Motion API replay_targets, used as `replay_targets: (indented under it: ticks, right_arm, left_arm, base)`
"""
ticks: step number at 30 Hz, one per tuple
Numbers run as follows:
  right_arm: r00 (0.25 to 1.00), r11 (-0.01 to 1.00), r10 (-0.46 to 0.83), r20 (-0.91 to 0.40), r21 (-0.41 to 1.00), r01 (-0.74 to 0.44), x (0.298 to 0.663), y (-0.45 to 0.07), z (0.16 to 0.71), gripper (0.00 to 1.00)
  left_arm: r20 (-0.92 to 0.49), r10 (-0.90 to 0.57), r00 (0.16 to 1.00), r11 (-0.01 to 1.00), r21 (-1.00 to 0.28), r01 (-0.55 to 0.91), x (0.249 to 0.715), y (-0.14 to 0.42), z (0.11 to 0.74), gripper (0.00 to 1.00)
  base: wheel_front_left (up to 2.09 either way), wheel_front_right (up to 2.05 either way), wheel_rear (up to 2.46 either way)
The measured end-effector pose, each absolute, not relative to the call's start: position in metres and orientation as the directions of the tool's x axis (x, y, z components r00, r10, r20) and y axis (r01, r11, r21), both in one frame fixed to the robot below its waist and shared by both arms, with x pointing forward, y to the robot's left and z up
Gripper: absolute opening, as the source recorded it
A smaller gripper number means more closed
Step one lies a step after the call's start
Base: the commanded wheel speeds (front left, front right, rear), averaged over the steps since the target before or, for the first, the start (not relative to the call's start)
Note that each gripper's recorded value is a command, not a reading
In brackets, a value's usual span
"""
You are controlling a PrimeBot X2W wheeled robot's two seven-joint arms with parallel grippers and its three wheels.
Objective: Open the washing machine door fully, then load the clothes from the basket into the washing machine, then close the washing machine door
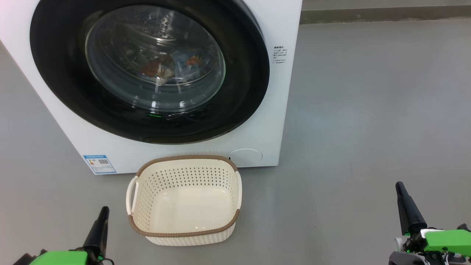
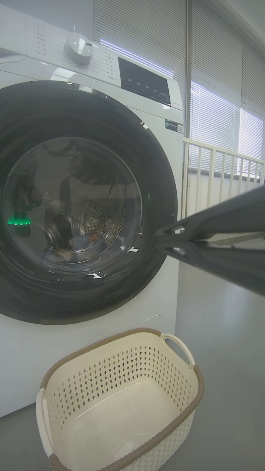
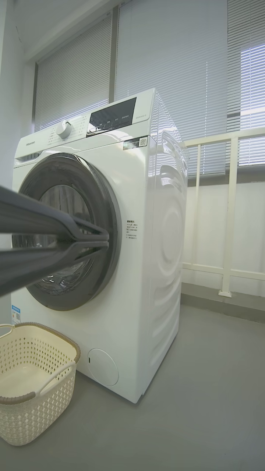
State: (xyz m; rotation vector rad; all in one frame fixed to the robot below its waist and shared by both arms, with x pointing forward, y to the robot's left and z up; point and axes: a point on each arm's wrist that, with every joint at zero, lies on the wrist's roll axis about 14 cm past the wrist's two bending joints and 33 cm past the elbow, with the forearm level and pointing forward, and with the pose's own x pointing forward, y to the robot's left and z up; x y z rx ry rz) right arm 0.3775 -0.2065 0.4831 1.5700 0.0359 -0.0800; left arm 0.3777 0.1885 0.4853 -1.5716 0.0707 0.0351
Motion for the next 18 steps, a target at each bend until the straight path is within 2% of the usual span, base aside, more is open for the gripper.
replay_targets:
  ticks: [18]
  right_arm:
    - [0.997, -0.001, -0.028, -0.074, 0.997, 0.074, 0.3775, -0.2065, 0.4831, 0.0]
  left_arm:
    - [-0.067, -0.022, 0.997, -0.002, -0.998, -0.067, 0.3777, 0.1885, 0.4853, 0.0]
  base:
    - [0.0, 0.0, 0.0]
